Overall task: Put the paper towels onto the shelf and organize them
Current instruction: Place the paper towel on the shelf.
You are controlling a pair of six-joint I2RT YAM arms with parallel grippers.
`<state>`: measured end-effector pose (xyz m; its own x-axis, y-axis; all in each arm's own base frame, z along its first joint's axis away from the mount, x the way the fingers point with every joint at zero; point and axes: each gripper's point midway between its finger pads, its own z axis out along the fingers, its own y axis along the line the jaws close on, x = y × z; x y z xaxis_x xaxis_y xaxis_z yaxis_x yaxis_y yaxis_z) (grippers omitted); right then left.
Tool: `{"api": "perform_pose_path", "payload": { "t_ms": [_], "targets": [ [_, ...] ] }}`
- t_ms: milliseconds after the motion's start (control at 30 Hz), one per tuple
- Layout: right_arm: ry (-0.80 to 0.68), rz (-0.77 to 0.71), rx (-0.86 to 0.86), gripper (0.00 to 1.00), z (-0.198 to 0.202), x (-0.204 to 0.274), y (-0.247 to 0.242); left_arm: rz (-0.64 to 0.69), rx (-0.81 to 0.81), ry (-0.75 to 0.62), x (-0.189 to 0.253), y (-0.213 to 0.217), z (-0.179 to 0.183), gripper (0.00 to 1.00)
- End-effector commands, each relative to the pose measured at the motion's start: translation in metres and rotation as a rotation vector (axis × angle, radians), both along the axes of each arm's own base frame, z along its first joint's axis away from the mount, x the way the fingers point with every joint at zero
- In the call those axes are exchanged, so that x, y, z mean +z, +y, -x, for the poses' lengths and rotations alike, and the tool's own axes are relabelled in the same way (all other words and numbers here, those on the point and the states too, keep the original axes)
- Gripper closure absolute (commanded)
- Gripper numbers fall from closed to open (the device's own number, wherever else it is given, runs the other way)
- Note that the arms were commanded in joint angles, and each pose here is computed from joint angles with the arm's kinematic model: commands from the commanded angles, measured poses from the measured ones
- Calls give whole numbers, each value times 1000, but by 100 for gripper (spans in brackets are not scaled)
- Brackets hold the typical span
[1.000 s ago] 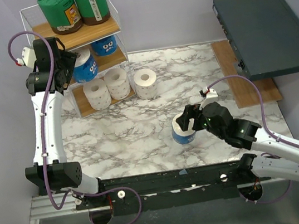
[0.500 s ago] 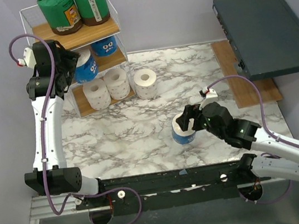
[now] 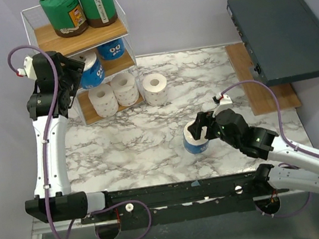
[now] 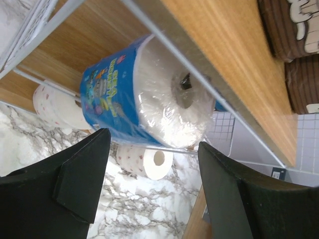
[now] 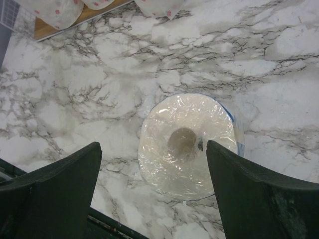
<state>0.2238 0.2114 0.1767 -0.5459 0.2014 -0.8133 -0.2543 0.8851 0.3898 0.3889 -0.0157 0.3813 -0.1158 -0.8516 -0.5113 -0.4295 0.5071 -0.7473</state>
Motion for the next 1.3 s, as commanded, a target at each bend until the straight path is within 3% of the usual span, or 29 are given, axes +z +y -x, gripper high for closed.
{"api": "perform_pose_path", "payload": {
  "t_ms": [0,300,400,533,567,767,1267],
  "targets": [
    [-4,16,-1,11,1,-3,-3,-26,-25,-30,3,-2,13,28],
    [0,12,3,11,1,-5,-1,-83,-100,-53,-20,-9,31,47],
    [3,11,5,11,1,-6,0,-89,-123,-59,-34,-12,31,64],
    [6,10,6,11,2,-7,0,-73,-118,-102,-45,-14,25,97],
    [6,9,7,11,2,-7,0,-68,-107,-119,-44,-13,23,100],
    [5,11,3,11,2,-6,-1,-59,-44,-171,-49,-4,11,100],
    [4,27,0,11,0,-8,-2,-72,3,-145,-58,4,-19,100]
  ]
}}
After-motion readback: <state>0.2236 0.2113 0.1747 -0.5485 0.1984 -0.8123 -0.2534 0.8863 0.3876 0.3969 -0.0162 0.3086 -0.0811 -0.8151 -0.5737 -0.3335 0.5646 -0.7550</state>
